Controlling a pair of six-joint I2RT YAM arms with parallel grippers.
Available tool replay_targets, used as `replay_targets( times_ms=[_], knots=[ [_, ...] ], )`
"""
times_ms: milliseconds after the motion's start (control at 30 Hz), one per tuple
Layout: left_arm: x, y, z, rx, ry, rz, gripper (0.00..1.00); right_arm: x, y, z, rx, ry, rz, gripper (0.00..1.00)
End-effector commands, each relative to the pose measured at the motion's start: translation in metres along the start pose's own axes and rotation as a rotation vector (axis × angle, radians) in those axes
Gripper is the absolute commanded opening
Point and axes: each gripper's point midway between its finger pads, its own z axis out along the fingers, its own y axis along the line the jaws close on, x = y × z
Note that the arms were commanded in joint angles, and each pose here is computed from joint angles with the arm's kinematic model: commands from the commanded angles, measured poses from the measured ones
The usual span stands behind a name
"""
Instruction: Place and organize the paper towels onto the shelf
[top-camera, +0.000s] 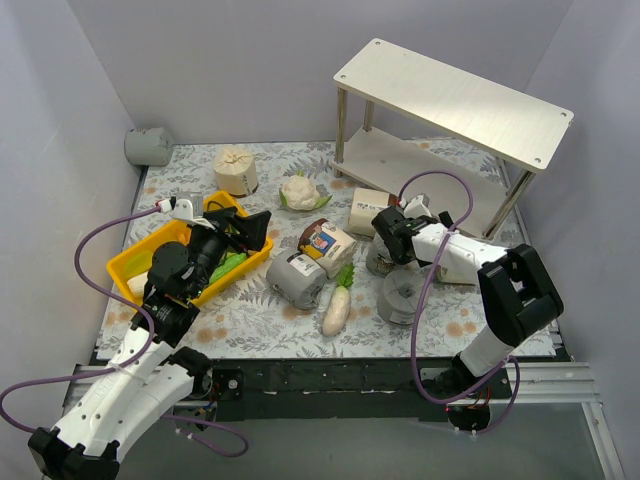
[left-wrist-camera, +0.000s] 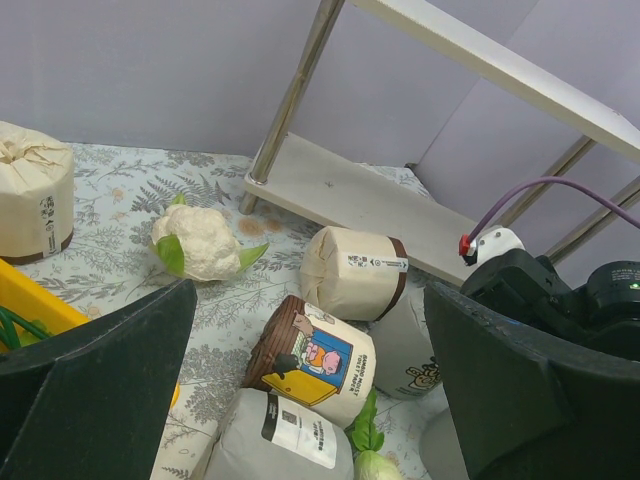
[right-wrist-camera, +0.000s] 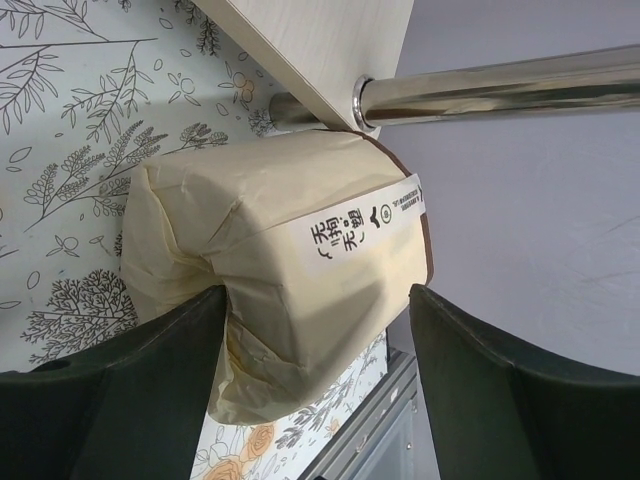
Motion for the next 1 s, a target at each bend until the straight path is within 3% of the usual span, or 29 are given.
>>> replay_targets(
  times_ms=[0,67,200,600,967],
  knots=[
    [-0.011,-0.003,-0.002,0.008,-0.028,0.003,0.98,0.010,0.005,0.007,0.015,0.036,-0.045,0.79],
    [-0.011,-0.003,-0.002,0.009,-0.031,0.003,0.98,0.010,0.007,0.006,0.001,0.036,-0.044,0.76],
    [-0.010,-0.002,-0.001,0.004,-0.027,0.003,0.98,0.007,0.007,0.006,-0.007,0.028,-0.041,0.59],
    [-0.009,-0.003,-0.001,0.009,-0.024,0.002,0.98,-0.015,-0.014,-0.008,-0.025,-0.025,0.082,0.49],
    [-0.011,-0.008,-0.002,0.031,-0.026,-0.005,0.98,-0.033,-0.024,-0.033,-0.288,-0.129,0.356,0.43]
  ],
)
